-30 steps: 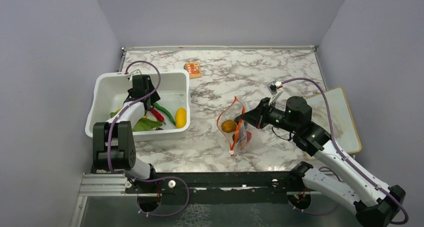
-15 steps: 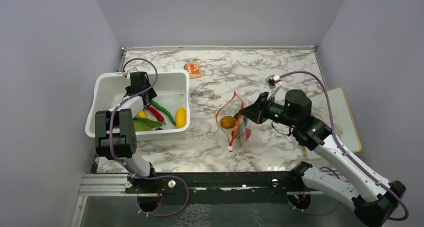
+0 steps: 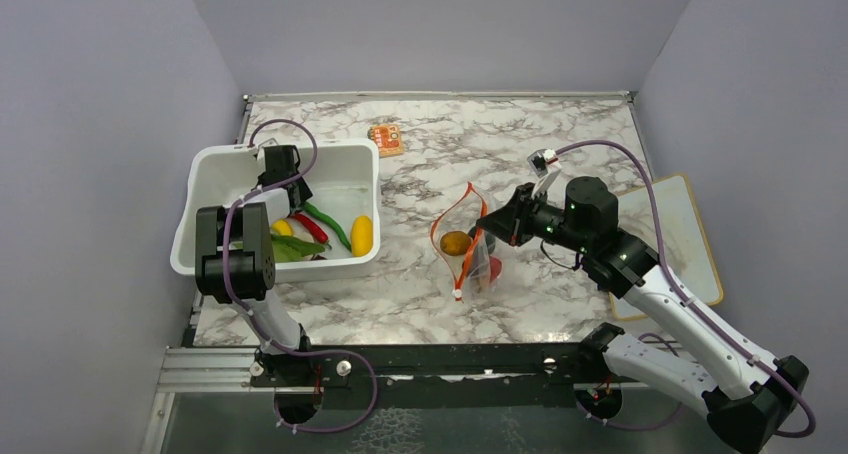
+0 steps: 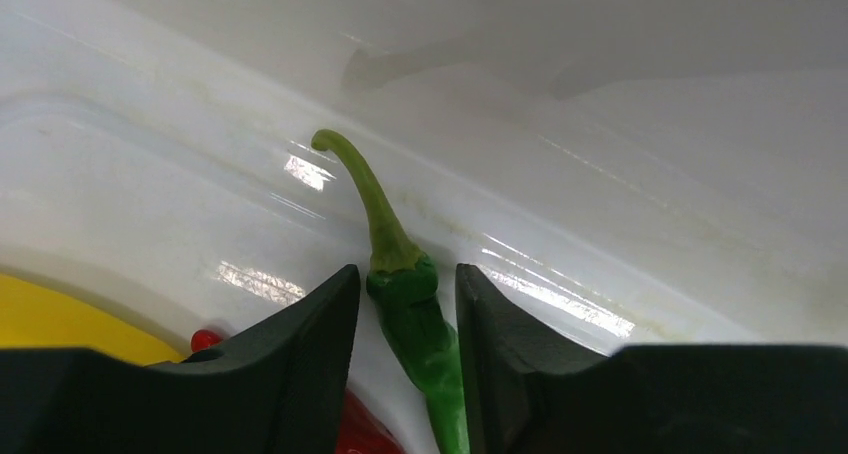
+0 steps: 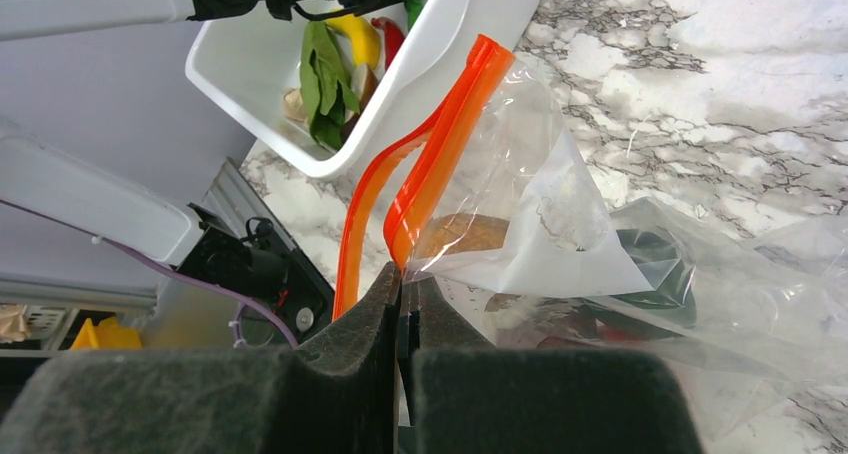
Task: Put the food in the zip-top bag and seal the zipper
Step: Pick up the fake vegetable from the bin.
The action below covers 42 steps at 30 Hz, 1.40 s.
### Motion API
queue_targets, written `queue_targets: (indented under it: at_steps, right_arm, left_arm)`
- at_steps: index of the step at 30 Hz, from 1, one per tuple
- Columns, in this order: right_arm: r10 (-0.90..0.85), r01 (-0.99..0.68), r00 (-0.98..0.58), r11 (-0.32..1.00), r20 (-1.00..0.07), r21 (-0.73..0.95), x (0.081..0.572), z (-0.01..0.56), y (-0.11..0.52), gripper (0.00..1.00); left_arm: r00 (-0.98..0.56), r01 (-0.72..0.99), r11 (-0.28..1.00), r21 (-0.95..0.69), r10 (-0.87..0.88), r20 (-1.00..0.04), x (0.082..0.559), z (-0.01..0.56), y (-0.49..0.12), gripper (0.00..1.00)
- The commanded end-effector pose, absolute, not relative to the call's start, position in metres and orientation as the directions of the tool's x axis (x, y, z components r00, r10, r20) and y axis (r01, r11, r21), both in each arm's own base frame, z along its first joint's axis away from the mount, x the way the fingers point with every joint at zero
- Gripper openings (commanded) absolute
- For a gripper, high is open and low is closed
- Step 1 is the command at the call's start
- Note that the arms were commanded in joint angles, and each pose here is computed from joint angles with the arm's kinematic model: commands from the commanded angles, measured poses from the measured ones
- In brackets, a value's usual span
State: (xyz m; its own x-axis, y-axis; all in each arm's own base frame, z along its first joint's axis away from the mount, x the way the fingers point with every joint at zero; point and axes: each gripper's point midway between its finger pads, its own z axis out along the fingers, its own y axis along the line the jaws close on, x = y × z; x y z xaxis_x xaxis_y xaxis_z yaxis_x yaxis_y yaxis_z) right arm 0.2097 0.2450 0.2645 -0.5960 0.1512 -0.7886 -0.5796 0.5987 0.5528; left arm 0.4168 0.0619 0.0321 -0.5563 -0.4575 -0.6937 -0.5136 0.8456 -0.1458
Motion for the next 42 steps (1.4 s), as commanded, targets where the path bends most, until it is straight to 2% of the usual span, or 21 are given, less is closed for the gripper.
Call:
queue_targets:
  at_steps: [1,11,17,30,42]
  right_arm:
    - [0.17,-0.592,-0.559,0.603,-0.811,0.534,0.213,0.275,0.243,0.01]
    - [0.174,-0.587,-0.565,0.601,-0.806,0.542,0.21,0.272,0.241,0.01]
    - [0.185,-0.581,-0.575,0.593,-0.797,0.557,0.204,0.264,0.239,0.01]
    - [0.199,-0.557,-0.6,0.592,-0.775,0.583,0.2,0.254,0.237,0.01]
    - [0.215,-0.506,-0.632,0.614,-0.745,0.606,0.202,0.244,0.235,0.01]
  left_arm:
    - [-0.549,-0.521,0.839,-0.158,-0.47,-0.691,0.422,0.029,0.064,0.4]
    - [-0.554,-0.504,0.845,-0.176,-0.473,-0.685,0.418,0.039,0.059,0.18]
    - [-0.534,-0.481,0.841,-0.248,-0.506,-0.678,0.402,0.055,0.045,0.13]
    - [-0.51,-0.388,0.852,-0.351,-0.516,-0.688,0.377,0.097,0.022,0.12]
    - [-0.427,-0.163,0.921,-0.353,-0.389,-0.816,0.365,0.175,-0.021,0.12]
